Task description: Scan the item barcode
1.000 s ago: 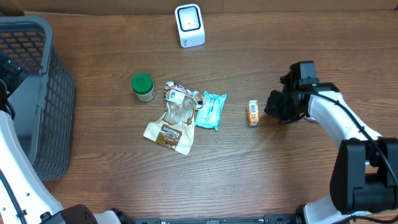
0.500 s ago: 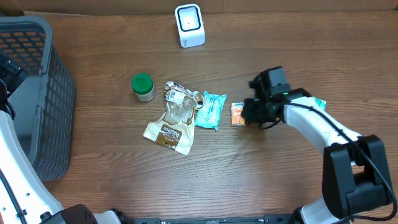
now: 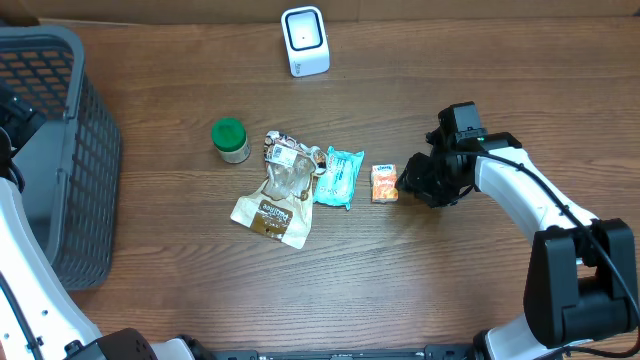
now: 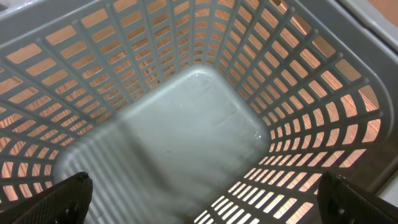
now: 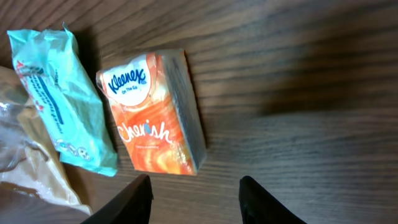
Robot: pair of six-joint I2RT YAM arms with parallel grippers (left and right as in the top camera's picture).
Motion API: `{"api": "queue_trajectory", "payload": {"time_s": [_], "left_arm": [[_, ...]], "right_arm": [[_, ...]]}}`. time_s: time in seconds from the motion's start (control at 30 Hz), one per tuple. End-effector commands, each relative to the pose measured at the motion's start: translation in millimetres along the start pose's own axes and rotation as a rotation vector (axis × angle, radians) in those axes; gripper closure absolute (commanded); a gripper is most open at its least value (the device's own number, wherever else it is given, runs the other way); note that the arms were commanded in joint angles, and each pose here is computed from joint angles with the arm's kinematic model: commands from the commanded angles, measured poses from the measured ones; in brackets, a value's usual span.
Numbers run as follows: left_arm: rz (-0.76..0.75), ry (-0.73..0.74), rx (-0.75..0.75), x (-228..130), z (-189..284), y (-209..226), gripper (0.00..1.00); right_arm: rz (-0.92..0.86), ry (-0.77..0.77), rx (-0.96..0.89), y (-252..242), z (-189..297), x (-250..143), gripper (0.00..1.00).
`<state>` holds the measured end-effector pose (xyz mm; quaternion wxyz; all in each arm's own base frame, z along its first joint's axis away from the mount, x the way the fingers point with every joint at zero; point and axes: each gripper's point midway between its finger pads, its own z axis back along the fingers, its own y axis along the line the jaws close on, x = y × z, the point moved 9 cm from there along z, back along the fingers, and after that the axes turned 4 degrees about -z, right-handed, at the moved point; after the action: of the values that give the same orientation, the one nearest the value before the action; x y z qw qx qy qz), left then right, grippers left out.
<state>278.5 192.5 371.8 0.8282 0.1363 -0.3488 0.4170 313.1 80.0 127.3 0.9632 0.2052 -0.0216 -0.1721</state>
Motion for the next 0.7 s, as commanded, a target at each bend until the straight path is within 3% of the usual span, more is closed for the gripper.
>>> {"api": "queue_trajectory", "payload": {"time_s": [0.0, 0.37, 0.67], "left_arm": [[0.028, -0.017, -0.006, 5.1, 2.7, 0.2, 0.0], [0.027, -0.016, -0.006, 5.0, 2.7, 0.2, 0.01], [0.028, -0.017, -0.006, 5.1, 2.7, 0.2, 0.0]], "right_arm": [[-0.008, 0.021, 0.063, 13.8, -1.1, -3.8, 0.5], [-0.067, -0.008, 0.07, 2.7, -25.8, -11.7, 0.52], [-0.092, 0.011, 0.053, -5.7, -47.8, -9.1, 0.61]]}}
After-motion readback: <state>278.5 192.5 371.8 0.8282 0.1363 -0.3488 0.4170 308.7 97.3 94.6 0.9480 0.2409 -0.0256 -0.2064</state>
